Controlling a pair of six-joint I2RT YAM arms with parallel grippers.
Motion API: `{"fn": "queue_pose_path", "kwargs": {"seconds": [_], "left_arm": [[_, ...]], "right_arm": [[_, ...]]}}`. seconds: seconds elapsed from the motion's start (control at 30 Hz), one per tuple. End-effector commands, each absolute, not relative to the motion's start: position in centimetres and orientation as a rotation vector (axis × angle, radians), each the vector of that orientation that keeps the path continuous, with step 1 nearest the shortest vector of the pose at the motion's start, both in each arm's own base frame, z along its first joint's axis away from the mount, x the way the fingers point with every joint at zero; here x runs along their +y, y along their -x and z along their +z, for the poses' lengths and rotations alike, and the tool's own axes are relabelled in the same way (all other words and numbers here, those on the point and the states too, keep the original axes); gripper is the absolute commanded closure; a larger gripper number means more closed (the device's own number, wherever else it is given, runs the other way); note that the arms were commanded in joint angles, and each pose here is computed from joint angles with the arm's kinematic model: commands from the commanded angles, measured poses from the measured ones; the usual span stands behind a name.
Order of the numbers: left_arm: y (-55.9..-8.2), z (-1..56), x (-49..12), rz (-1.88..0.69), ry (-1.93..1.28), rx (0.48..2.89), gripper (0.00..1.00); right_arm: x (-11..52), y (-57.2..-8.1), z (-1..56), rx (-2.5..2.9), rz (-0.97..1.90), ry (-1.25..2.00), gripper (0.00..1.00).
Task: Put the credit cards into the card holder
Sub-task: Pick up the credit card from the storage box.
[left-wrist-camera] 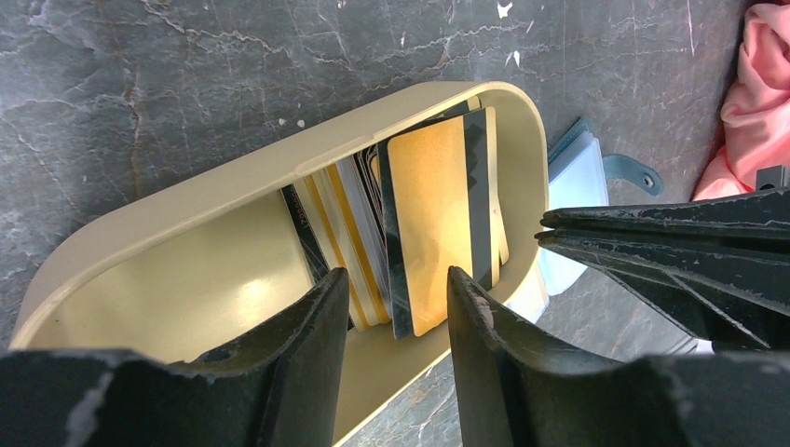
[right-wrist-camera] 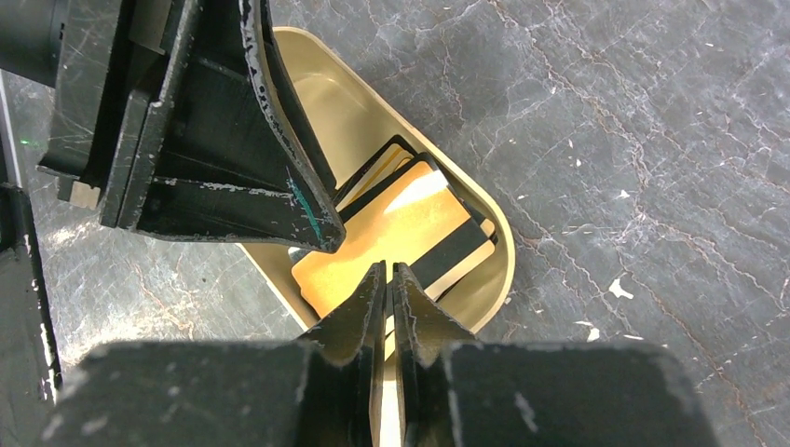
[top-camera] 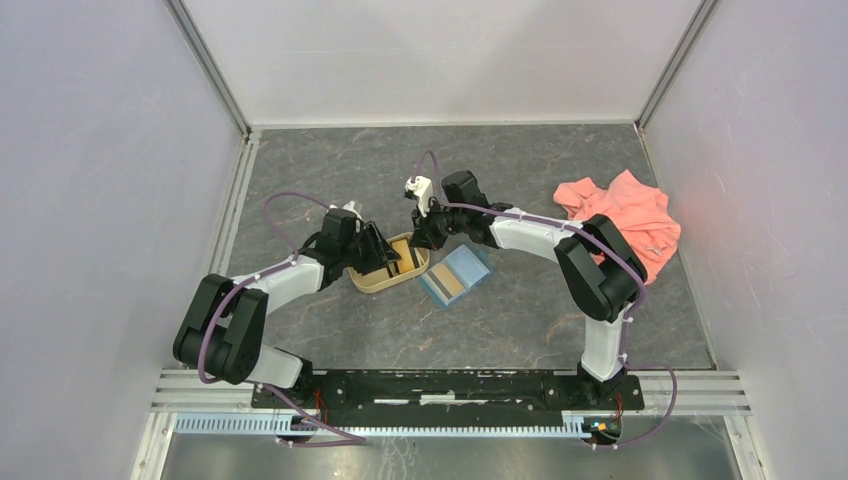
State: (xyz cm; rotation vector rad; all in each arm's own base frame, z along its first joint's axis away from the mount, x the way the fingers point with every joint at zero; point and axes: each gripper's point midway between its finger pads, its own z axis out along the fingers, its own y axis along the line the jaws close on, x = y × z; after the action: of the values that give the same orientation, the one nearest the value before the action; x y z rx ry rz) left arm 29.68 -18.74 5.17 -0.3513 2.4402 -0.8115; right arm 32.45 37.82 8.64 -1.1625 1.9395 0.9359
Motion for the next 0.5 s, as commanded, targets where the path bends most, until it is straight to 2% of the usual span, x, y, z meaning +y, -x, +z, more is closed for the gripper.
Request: {"fn": "queue_pose_path", "kwargs": {"seconds": [0.0,0.33,0.47], "left_arm": [[-30.1,5.8,-19.3,-0.856,0.314,2.403,0.51],[-29.8,5.3,-19.8,-0.907,0.324,2.406,0.52],[-29.6,5.0,-20.0,-0.926,0.336,2.411,0.56]], "right_arm": [[38.7,-32.5,8.8,1.927,0.964,1.164,0.9],[38.2,-33.2,6.5,1.999,0.843,1.199,0.94],[37.7,-33.6,5.8,2.014,0.789,1.206,0.95]]}}
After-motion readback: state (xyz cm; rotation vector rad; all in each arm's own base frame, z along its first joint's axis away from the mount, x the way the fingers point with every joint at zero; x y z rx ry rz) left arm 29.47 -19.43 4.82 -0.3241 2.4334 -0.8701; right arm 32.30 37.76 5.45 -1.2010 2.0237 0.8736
